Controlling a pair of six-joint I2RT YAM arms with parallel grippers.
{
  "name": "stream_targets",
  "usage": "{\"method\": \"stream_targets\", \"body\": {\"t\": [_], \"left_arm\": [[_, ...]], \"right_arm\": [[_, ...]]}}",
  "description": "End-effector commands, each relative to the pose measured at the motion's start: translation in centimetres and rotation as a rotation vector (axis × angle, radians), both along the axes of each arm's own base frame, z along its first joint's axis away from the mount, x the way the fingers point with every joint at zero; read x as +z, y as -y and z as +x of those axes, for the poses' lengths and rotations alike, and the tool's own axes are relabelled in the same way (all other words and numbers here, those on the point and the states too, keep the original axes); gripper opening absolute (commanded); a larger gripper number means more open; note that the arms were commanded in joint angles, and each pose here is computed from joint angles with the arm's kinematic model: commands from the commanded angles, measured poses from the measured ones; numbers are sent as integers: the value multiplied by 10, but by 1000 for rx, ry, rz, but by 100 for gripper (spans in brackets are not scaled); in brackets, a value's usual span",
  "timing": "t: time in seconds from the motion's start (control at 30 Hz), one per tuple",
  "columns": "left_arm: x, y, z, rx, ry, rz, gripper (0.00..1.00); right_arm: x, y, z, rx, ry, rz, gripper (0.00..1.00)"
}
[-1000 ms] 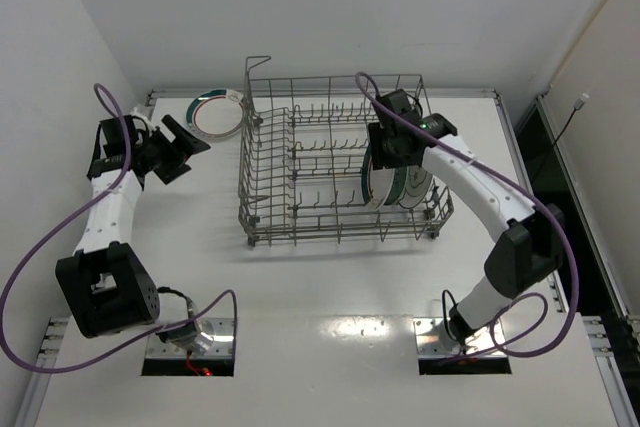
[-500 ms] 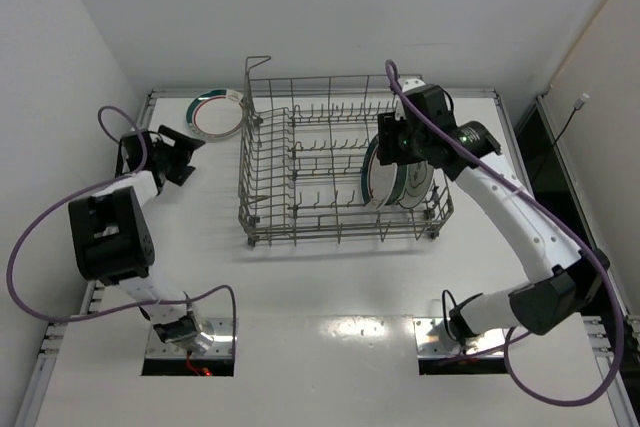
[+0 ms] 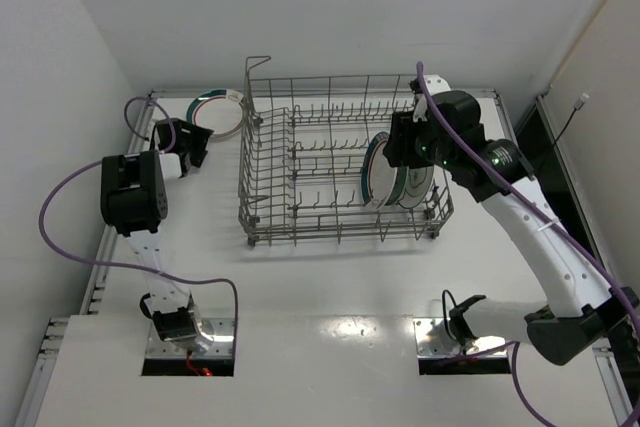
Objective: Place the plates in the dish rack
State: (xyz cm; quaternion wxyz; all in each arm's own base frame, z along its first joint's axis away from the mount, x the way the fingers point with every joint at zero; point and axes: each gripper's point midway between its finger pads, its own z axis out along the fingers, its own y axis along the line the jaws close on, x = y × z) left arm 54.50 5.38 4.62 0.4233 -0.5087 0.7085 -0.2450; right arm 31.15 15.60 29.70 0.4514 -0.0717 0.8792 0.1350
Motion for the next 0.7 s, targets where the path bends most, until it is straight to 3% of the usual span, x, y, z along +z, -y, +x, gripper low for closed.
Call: {"method": "stream_targets", "body": {"t": [0.0, 0.1, 0.2, 0.27, 0.43, 0.5, 0.67], "left_arm": [[14, -3, 27, 46, 70, 23, 60], [15, -5, 41, 51, 80, 15, 50], [8, -5, 53, 53, 84, -8, 50], [11, -4, 57, 45, 94, -11, 42], [-1, -3, 59, 36, 67, -21, 8], [0, 0, 57, 21, 56, -17, 0], [39, -14, 34, 24, 95, 20, 0]], "right_arm": [[26, 8, 7, -48, 69, 26, 48], [28, 8, 6, -48, 63, 22, 48], [30, 7, 5, -38, 51, 24, 48], [30, 7, 5, -38, 51, 24, 48], [30, 14, 5, -63, 48, 10, 50], [31, 18, 5, -74, 45, 8, 50], [26, 19, 4, -65, 21, 16, 50]]}}
